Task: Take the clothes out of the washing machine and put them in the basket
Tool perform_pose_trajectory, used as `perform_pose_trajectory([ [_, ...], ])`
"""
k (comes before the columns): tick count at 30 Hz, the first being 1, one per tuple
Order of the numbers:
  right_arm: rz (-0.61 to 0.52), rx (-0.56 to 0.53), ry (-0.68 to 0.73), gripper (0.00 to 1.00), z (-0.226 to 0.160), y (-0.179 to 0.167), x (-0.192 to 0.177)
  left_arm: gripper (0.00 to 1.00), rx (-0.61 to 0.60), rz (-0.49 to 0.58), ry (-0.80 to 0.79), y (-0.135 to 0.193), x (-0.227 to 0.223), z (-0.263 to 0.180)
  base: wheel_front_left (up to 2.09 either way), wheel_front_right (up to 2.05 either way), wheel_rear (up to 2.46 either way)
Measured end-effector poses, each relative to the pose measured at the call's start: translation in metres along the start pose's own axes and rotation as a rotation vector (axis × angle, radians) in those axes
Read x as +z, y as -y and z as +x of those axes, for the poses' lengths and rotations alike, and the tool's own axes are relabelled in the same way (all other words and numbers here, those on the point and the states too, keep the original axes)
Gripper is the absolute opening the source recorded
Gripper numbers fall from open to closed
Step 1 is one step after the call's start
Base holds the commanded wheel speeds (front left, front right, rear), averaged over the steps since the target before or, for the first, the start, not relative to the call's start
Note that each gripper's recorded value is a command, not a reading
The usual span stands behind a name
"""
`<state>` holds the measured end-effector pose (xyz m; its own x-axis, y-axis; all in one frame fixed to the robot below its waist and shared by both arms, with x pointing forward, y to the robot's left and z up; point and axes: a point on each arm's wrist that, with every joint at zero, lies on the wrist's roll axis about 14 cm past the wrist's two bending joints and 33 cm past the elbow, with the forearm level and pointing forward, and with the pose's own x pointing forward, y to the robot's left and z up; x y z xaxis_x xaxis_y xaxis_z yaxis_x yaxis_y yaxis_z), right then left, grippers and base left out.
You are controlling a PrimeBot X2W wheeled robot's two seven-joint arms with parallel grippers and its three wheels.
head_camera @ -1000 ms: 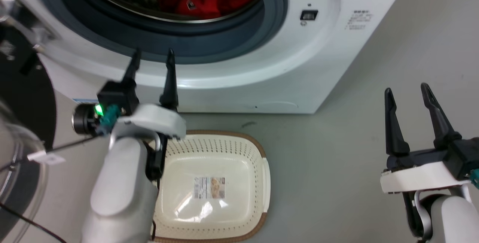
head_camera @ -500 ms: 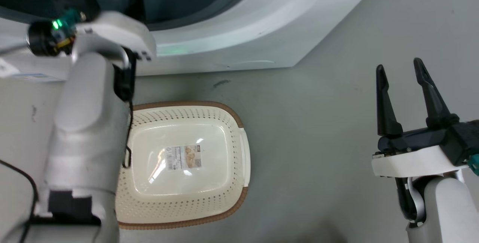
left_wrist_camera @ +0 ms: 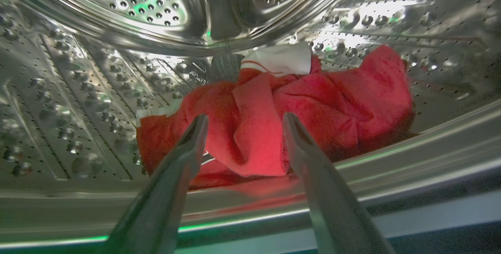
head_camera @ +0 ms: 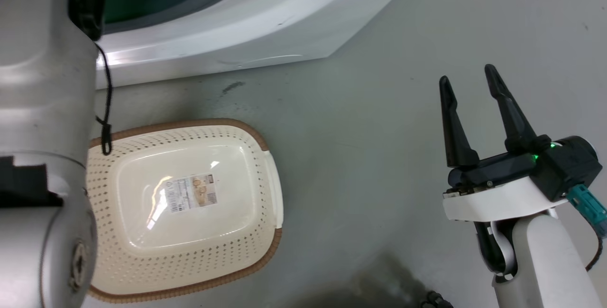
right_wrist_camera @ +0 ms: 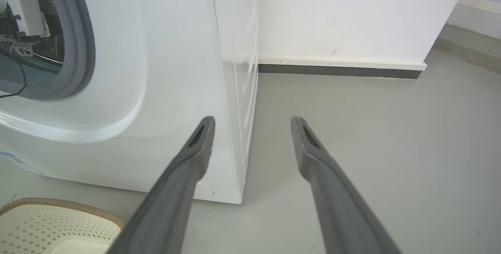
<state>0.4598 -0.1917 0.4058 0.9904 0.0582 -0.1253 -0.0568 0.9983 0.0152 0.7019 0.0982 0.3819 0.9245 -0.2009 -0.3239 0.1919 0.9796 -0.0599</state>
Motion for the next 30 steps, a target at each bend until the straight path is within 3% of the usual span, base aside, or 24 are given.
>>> perform_pose_trajectory([
  [4, 0.015, -0.013, -0.023, 1.00, -0.004, 0.004, -0.007, 1.00, -0.008, -0.001, -0.145, 0.000, -0.023, 0.017, 0.00, 0.00, 0.00],
  [25, 0.053, -0.087, -0.103, 1.00, -0.020, 0.026, -0.029, 1.00, -0.001, 0.044, -0.548, -0.003, -0.075, 0.059, 0.00, 0.00, 0.00],
  [26, 0.052, -0.089, -0.105, 1.00, -0.021, 0.026, -0.030, 0.48, 0.004, 0.039, -0.555, -0.004, -0.076, 0.059, 0.00, 0.00, 0.00],
  [27, 0.054, -0.090, -0.107, 1.00, -0.021, 0.026, -0.030, 0.20, 0.005, 0.036, -0.554, -0.004, -0.076, 0.060, 0.00, 0.00, 0.00],
  [28, 0.057, -0.091, -0.108, 1.00, -0.021, 0.026, -0.031, 0.00, 0.008, 0.037, -0.553, -0.004, -0.077, 0.061, 0.00, 0.00, 0.00],
  [30, 0.060, -0.091, -0.109, 1.00, -0.021, 0.026, -0.031, 0.00, 0.018, 0.041, -0.533, -0.005, -0.076, 0.063, 0.00, 0.00, 0.00],
])
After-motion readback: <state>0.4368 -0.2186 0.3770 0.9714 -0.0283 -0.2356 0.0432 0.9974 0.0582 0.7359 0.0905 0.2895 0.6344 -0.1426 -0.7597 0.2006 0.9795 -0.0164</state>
